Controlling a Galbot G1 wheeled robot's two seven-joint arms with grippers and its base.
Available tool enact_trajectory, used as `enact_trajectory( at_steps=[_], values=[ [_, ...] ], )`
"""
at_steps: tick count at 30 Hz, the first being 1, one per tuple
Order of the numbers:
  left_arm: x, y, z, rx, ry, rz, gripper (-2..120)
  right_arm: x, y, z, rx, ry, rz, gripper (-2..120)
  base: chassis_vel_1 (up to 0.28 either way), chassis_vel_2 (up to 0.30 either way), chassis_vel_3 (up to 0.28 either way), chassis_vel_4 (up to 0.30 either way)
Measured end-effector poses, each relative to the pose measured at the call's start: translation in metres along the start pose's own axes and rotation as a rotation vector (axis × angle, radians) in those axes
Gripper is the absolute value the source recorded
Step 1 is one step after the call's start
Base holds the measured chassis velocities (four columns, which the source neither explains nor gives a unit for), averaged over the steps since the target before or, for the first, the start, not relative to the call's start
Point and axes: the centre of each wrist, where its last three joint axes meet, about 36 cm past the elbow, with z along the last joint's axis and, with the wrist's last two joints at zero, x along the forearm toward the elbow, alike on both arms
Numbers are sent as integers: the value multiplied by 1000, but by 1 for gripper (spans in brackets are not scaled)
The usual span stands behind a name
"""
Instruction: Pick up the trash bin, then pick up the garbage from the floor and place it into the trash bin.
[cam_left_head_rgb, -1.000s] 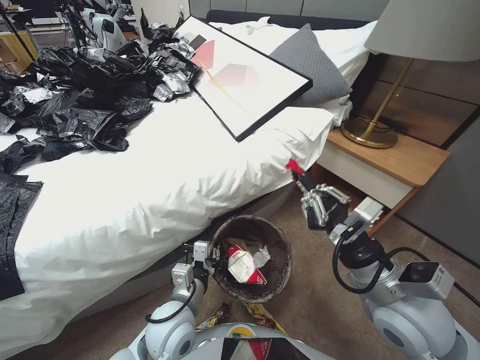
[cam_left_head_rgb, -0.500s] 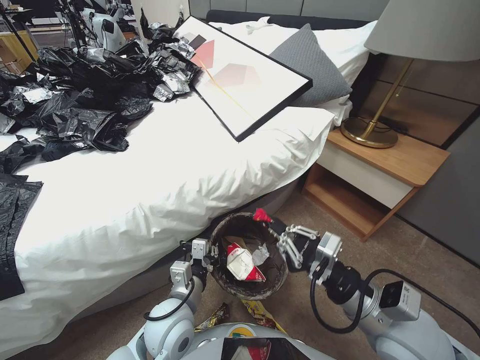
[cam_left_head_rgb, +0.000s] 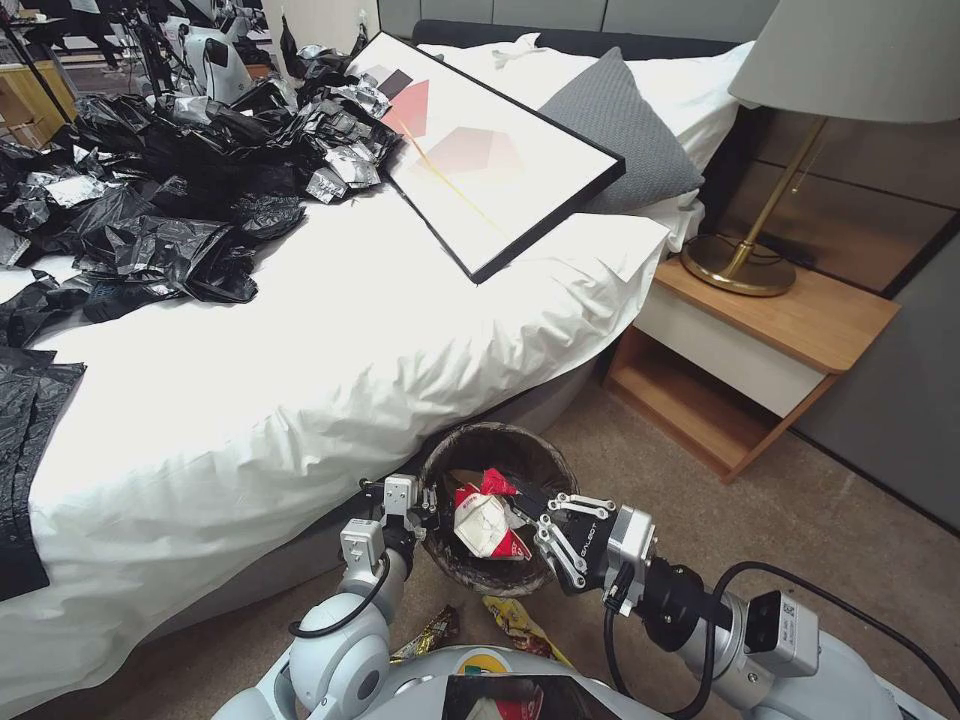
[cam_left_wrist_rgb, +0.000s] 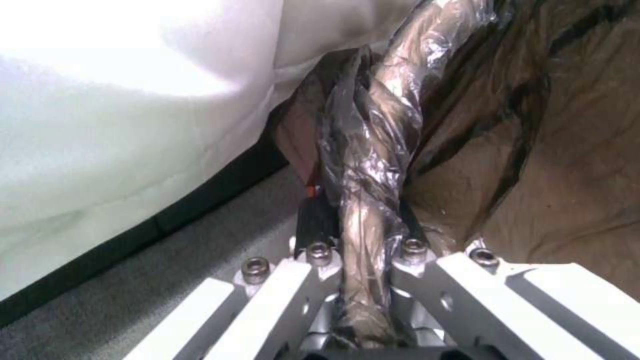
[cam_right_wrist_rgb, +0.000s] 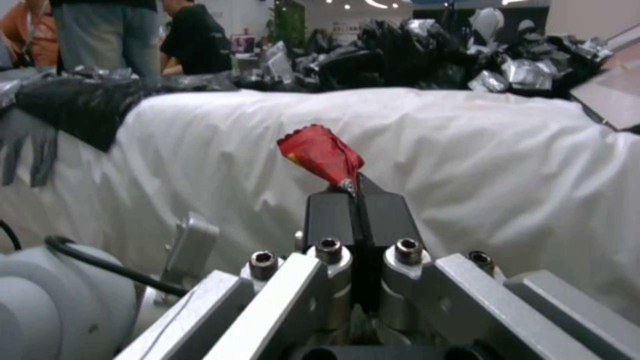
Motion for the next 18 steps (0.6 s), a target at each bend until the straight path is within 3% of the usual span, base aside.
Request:
enact_trajectory(
  at_steps=[13,18],
  values=[
    [0,0,-1,3,-3,1,2,8,-20,47,-5,93,69,0,0,0,0,0],
    [1,-1,-2,5,-3,3,2,10,-21,57,-11,110,90,19,0,0,0,0]
  ],
)
